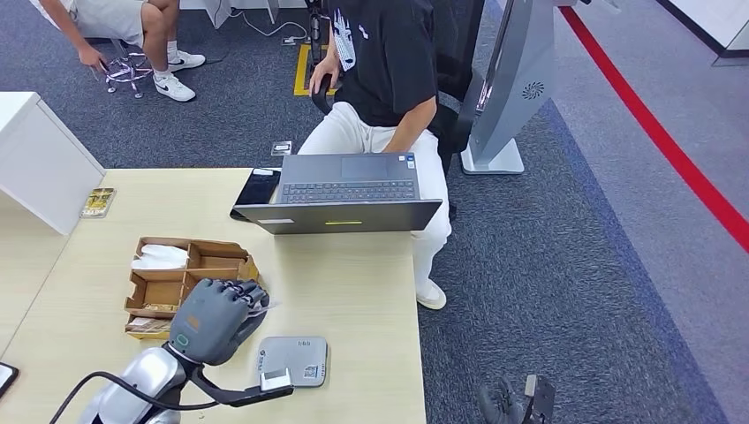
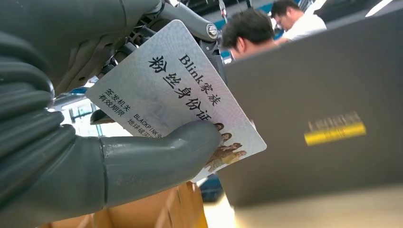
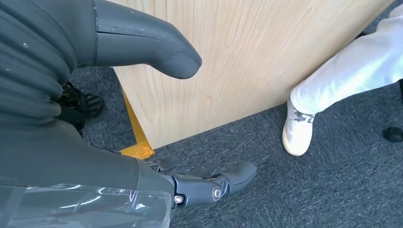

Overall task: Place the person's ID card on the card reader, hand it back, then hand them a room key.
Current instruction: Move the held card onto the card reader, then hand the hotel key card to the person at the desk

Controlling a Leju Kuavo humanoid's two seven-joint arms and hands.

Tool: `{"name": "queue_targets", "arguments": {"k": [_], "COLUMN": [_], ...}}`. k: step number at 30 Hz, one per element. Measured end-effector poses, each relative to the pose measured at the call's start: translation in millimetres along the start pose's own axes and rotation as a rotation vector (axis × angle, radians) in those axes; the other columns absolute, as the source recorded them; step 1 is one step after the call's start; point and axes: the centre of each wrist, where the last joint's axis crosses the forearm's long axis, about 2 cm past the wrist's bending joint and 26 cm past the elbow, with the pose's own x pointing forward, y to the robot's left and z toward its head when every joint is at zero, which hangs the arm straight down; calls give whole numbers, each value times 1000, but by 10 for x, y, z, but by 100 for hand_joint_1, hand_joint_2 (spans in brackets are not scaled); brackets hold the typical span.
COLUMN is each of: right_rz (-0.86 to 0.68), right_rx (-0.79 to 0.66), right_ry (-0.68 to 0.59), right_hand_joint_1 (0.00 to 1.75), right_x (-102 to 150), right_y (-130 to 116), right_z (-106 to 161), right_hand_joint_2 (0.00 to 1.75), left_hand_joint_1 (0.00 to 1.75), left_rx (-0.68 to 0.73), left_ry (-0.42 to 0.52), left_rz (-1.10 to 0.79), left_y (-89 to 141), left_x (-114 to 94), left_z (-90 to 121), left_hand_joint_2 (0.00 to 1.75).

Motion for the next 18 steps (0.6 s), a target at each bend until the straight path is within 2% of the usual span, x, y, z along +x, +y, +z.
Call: {"name": "queue_targets", "arguments": {"k": [5,12,18], "right_rz": [5,17,30], "right_rx": [5,9,18], "right_ry": [1,4,8], "right_hand_joint_1": [0,0,0], "right_x": [-3,-11,-16], "right_y": [8,24,51], "right_z": [2,6,7], "right_hand_joint_2": [175,175,175], "left_hand_joint_1": [175,175,175], "left_rx": [100,277,341], "left_ry": [47,115,182], "left_rz": [-61,-137,-164], "left_y": [237,732,940], "left_x": [-234,-493,-632], "left_z": [10,-58,-105], "left_hand_joint_2": [175,175,175]}}
